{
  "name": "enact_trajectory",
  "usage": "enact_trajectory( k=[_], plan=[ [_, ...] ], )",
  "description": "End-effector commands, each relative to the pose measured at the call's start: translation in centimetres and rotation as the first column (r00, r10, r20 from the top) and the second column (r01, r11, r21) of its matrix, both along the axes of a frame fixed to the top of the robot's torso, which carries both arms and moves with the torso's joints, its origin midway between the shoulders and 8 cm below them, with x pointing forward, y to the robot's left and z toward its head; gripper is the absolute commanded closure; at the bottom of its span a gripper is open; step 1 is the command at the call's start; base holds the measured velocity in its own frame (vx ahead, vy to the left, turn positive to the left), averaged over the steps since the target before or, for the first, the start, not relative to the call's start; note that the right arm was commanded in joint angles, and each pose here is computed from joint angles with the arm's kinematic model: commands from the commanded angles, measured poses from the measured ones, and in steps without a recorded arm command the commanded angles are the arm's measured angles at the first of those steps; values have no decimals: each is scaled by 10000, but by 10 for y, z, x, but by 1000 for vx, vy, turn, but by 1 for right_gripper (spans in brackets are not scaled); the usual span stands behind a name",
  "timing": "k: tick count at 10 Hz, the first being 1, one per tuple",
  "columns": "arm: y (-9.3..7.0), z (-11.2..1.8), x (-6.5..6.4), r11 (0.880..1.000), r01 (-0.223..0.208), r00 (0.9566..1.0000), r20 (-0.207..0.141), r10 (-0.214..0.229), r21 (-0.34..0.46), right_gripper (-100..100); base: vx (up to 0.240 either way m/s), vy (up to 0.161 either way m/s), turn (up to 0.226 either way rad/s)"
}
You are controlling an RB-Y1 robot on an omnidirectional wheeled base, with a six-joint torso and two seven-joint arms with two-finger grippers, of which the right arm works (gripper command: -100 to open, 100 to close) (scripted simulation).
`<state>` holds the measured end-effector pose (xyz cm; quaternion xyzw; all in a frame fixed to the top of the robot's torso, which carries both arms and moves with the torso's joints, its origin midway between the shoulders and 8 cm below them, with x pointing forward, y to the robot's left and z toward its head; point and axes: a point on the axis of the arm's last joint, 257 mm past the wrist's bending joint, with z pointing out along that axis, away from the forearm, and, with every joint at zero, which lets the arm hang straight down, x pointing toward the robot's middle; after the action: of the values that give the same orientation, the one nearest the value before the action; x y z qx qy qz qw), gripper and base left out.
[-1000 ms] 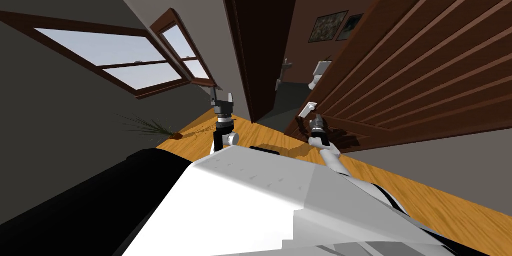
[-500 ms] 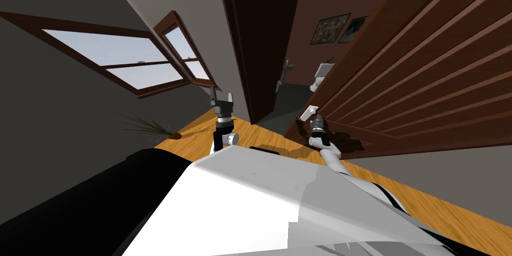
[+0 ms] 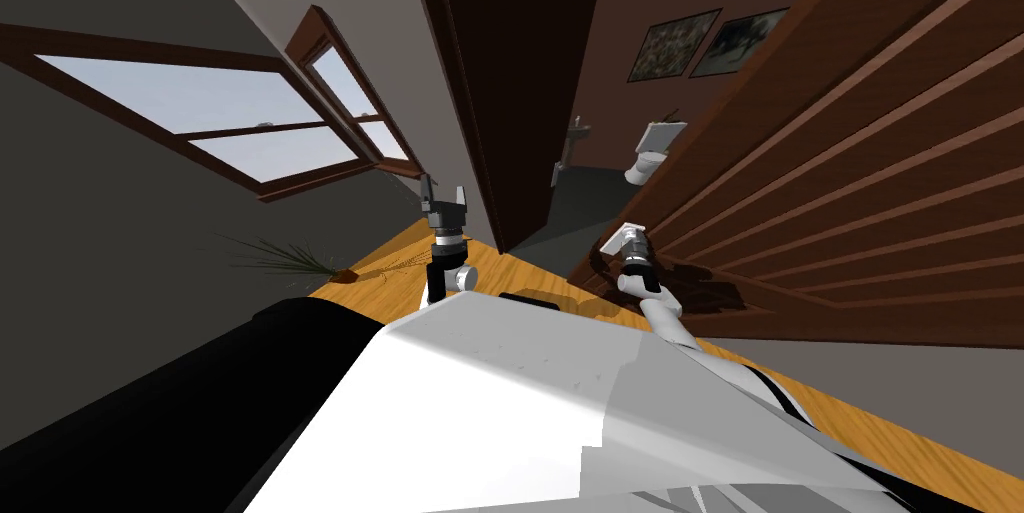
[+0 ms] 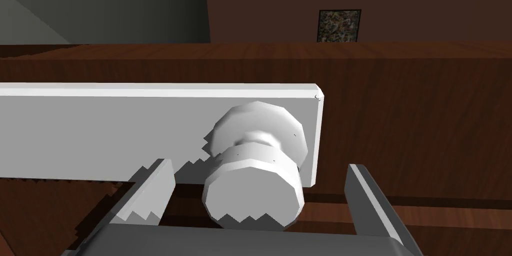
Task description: Push the door open
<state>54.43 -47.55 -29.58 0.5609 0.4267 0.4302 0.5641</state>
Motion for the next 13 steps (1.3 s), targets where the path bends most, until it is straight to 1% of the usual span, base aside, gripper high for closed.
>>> enact_trajectory(
  k=[1, 2, 7, 8, 9, 10, 12, 13],
  plan=[
    [0, 0, 0, 10000, 0, 10000, 0, 0, 0, -100, 85, -24, 9],
    [0, 0, 0, 10000, 0, 10000, 0, 0, 0, 100, -10, 2, -5],
    [0, 0, 0, 10000, 0, 10000, 0, 0, 0, 100, -8, 1, 4],
    [-17, 7, -2, 9993, 360, 9993, 111, -359, -82, 100, 106, 9, 51],
    [-20, 7, -3, 9990, 443, 9990, 117, -441, -91, 100, 178, 1, 27],
    [-27, 8, -5, 9981, 607, 9981, 128, -606, -108, 100, 166, 11, 15],
    [-44, 9, -11, 9948, 1007, 9948, 153, -1005, -145, 100, 166, -13, 37],
    [-49, 10, -13, 9936, 1119, 9936, 159, -1117, -154, 100, 160, -16, 47]
  ],
)
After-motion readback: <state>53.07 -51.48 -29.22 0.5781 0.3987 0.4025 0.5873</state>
